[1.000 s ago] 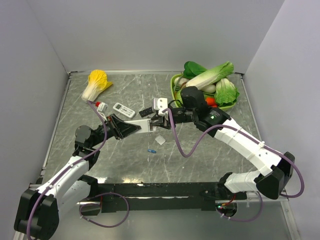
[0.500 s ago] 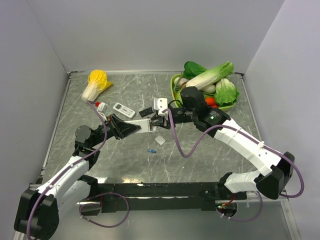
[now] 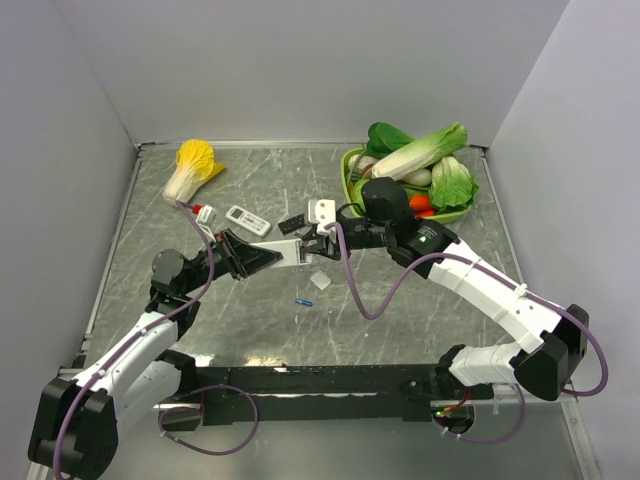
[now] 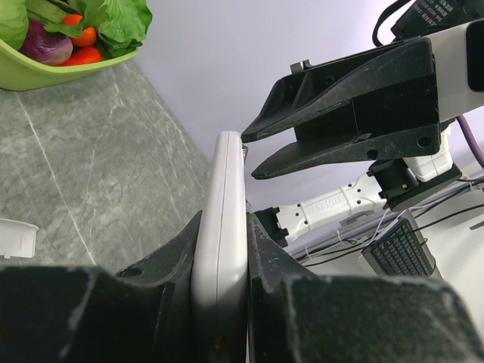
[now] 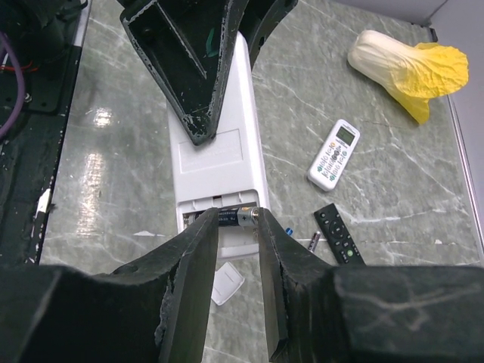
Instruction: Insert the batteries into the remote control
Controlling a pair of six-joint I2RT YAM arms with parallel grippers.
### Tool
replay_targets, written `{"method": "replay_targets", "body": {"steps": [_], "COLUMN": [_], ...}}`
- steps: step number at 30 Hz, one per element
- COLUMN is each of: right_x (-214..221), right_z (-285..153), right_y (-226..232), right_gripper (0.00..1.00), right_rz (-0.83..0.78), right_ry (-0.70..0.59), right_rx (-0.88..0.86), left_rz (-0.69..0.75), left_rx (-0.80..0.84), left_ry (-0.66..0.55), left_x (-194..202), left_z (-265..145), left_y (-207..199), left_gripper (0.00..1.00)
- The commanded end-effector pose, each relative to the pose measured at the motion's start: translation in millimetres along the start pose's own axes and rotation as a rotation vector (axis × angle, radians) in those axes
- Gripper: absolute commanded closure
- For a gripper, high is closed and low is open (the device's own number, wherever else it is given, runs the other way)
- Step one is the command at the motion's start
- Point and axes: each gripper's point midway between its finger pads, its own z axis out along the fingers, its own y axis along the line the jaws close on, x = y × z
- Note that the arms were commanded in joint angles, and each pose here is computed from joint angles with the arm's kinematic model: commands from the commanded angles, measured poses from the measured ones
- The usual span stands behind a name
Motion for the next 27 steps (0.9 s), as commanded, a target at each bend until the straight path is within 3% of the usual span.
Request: {"method": "replay_targets", "body": {"steps": [1,20,27], "right_x": [-9.0,8.5,17.5], "right_z": [-7.2,5.5,9.8], "right_y": [-6.5,9.0,21.5], "right_gripper": [0.64,0.65,0.84], "right_rz": [-0.062,-0.011,0.021], "right_ry": [-0.027,0.012,0.033], "right_rx": [0.041,-0.063,-0.112], "left_rz": [0.091,0.099,0.1], "left_rx": [0.088,0.133,0.158], "left_ry": [-0.025,-0.043,-0.082], "left_x": [-14.7,-17.8,-24.2], "left_z": [3.7,2.6,1.4], "left_y": [-30.2,-41.9,-49.0], "left_gripper": [0.98,0.99,0.99]}}
